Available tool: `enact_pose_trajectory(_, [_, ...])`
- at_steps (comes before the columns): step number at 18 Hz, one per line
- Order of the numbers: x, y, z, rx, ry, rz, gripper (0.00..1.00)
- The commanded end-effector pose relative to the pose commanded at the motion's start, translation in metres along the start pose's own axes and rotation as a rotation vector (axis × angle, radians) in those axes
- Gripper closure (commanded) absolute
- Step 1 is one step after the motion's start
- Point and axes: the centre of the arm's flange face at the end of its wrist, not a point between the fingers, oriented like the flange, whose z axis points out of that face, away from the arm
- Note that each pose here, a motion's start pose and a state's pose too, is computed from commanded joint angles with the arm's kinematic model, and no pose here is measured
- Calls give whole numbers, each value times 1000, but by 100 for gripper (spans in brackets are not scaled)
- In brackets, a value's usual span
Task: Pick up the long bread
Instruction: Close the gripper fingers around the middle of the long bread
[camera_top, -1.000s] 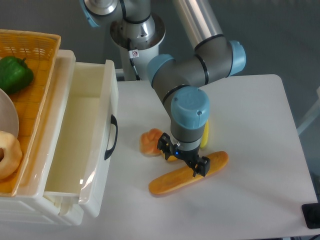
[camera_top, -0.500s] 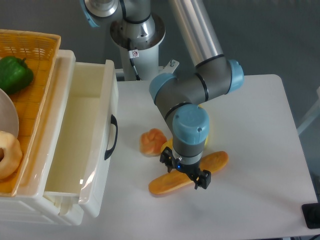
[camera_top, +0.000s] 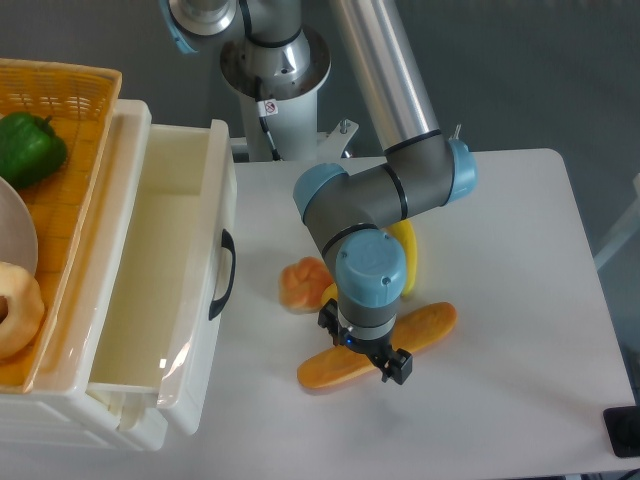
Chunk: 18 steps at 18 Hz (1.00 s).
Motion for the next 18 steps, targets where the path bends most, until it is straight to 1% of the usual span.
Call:
enact_pose_trajectory(3, [-3, 4, 10, -4, 15, 75, 0])
enact_pose_trajectory(6, [-7, 13, 18, -6, 24, 76, 0])
enact_pose_trajectory(11, [-6, 26, 31, -11, 50, 121, 0])
enact_pose_trajectory(18, [-7, 34, 35, -10, 62, 113, 0])
